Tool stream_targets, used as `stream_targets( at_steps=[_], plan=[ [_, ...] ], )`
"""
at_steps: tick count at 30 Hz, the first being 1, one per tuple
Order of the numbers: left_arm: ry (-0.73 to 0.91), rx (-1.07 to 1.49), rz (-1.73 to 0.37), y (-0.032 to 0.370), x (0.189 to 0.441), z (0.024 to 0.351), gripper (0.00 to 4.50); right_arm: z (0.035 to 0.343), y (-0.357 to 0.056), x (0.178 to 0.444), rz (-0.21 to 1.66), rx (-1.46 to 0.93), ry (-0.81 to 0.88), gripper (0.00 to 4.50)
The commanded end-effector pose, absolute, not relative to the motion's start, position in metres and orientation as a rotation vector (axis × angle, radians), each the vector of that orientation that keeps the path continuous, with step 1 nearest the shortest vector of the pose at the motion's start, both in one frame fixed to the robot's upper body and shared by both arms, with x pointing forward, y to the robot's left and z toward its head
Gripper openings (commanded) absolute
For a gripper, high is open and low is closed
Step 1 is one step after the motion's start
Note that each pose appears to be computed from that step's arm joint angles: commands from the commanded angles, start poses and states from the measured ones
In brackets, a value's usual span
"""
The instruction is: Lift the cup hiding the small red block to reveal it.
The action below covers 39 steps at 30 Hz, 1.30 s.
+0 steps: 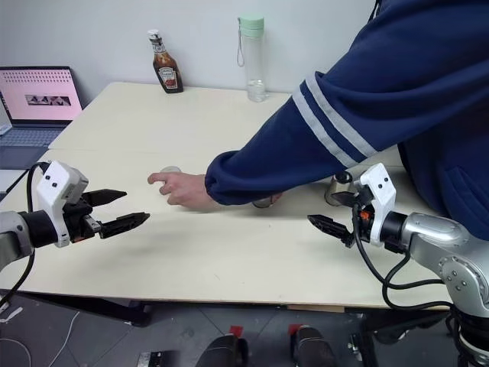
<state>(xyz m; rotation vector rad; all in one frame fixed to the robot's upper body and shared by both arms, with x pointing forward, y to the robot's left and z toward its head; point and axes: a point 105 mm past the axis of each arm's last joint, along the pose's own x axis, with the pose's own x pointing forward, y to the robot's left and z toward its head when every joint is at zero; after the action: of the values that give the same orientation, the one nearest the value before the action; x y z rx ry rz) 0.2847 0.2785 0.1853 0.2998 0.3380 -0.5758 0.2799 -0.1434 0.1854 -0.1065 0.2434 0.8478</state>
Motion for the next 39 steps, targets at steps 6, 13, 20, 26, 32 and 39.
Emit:
stream_targets(
  at_steps=[6, 13, 20, 26, 32, 39],
  plan=[
    [0.297, 0.34, -0.566, 0.282, 0.28, 0.2, 4.48, 0.195, -0.14, 0.276, 0.888, -0.132, 0.2, 4.5],
    [0.292, 0.337, -0.573, 0.28, 0.278, 0.199, 4.48, 0.195, -0.137, 0.273, 0.905, -0.128, 0.201, 4.5],
    [0.173, 0.269, -0.656, 0.255, 0.276, 0.213, 4.48, 0.176, -0.11, 0.275, 0.93, -0.086, 0.166, 4.5],
    [0.074, 0.266, -0.745, 0.211, 0.266, 0.212, 4.48, 0.158, -0.09, 0.315, 0.822, -0.079, 0.077, 4.5],
    [0.08, 0.205, -0.839, 0.169, 0.246, 0.195, 4.48, 0.138, -0.061, 0.342, 0.838, -0.09, 0.06, 4.5],
    [0.089, 0.198, -0.812, 0.162, 0.248, 0.188, 4.48, 0.128, -0.035, 0.373, 0.819, -0.074, 0.055, 4.5]
  ],
)
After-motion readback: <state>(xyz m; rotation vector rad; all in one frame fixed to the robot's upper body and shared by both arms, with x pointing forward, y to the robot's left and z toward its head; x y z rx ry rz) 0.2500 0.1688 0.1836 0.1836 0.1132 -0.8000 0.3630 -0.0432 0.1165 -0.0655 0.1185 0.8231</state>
